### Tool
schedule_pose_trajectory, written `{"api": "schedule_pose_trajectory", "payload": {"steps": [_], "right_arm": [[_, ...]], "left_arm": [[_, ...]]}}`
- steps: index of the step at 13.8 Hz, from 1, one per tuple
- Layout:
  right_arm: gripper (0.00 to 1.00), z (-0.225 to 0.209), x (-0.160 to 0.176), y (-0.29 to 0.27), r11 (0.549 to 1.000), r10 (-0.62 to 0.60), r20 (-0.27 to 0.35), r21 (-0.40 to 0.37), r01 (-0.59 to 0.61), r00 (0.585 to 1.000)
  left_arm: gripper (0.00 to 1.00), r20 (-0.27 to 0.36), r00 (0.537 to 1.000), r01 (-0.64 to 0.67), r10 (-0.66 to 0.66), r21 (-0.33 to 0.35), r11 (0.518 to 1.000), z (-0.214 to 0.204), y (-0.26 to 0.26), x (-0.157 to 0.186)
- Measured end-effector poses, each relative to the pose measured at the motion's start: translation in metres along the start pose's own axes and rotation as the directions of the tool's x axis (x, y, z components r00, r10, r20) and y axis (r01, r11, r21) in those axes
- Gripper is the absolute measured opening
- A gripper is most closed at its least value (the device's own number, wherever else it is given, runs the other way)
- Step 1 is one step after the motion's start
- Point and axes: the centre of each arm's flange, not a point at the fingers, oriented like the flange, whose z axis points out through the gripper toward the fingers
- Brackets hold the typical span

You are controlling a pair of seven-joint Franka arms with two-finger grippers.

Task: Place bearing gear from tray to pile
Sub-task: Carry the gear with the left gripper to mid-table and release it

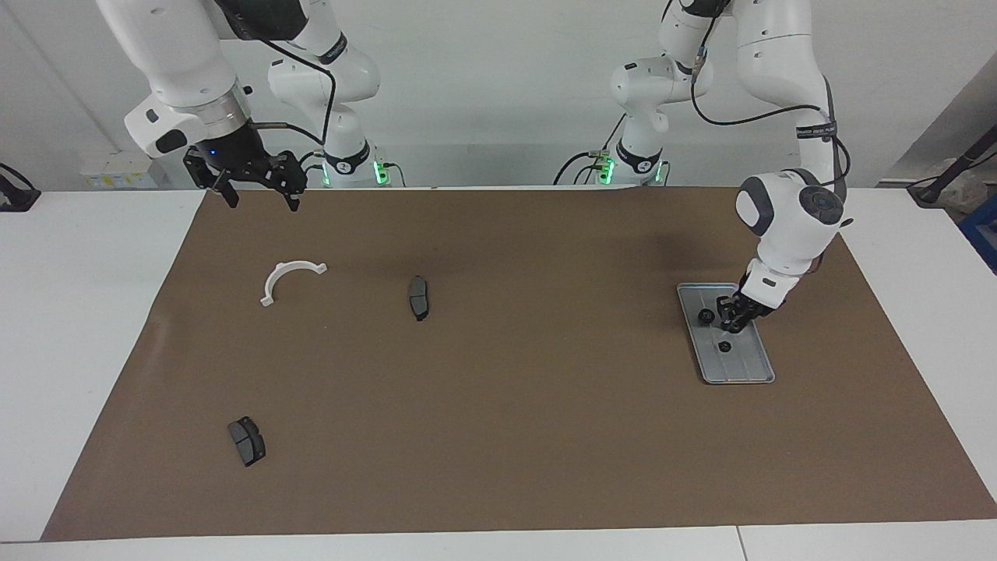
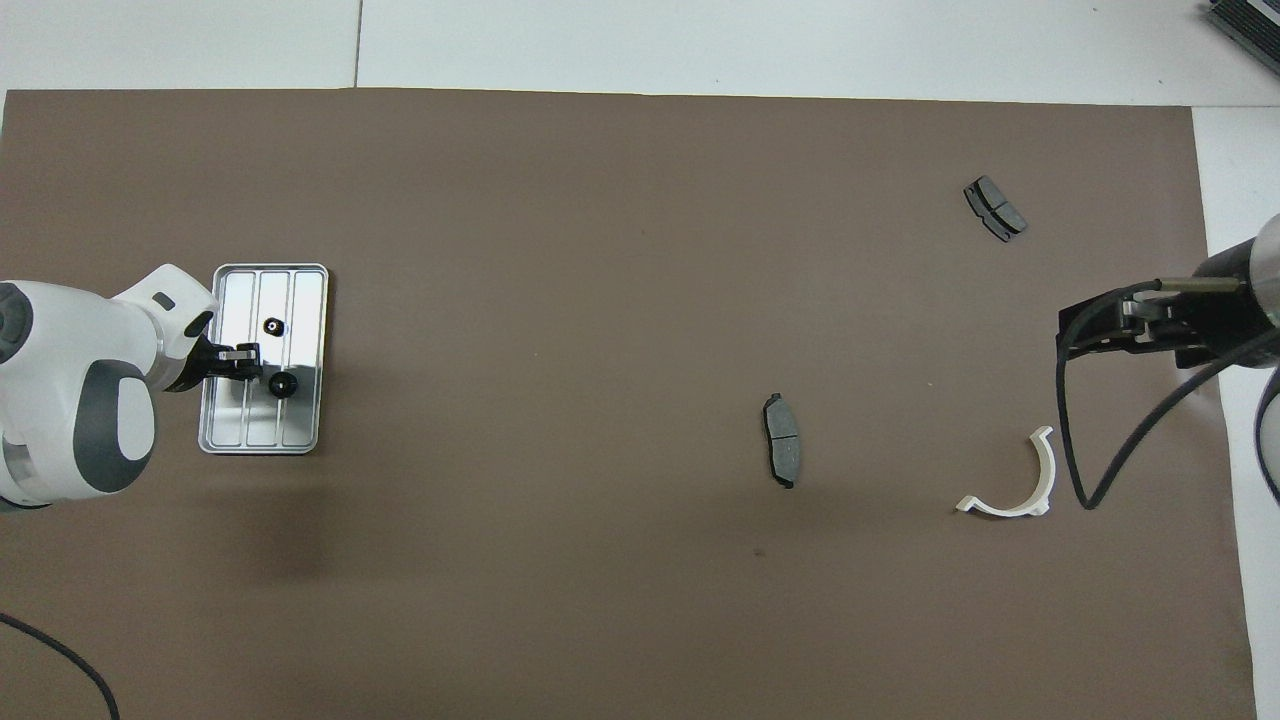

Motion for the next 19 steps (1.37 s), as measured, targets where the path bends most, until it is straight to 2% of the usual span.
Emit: {"api": "schedule_pose_trajectory", "payload": {"steps": [3, 5, 9, 14, 19], "right_arm": [[1.0, 0.0, 0.0, 0.0, 1.0, 0.0, 0.0, 0.0, 0.0, 1.0], [1.0, 0.0, 0.0, 0.0, 1.0, 0.0, 0.0, 0.0, 0.0, 1.0], [1.0, 0.0, 0.0, 0.0, 1.0, 0.0, 0.0, 0.0, 0.0, 1.0], [1.0, 0.0, 0.0, 0.0, 1.0, 0.001, 0.0, 0.0, -0.001, 1.0], [1.0, 0.001, 0.0, 0.003, 1.0, 0.005, 0.002, 0.0, -0.005, 1.0]], "left_arm": [[0.36, -0.012, 1.0, -0.007, 0.007, 0.0, 1.0, -0.005, 0.002, 0.005], [0.36, -0.022, 0.999, -0.033, 0.033, -0.001, 0.999, -0.023, 0.016, 0.019], [0.36, -0.019, 1.0, -0.006, 0.006, -0.014, 1.0, -0.066, 0.092, 0.041], [0.36, 0.004, 0.999, 0.036, -0.036, -0.036, 0.999, -0.062, 0.266, -0.006], [0.36, 0.021, 0.999, -0.023, 0.024, -0.038, 0.999, -0.056, 0.346, -0.052]]}}
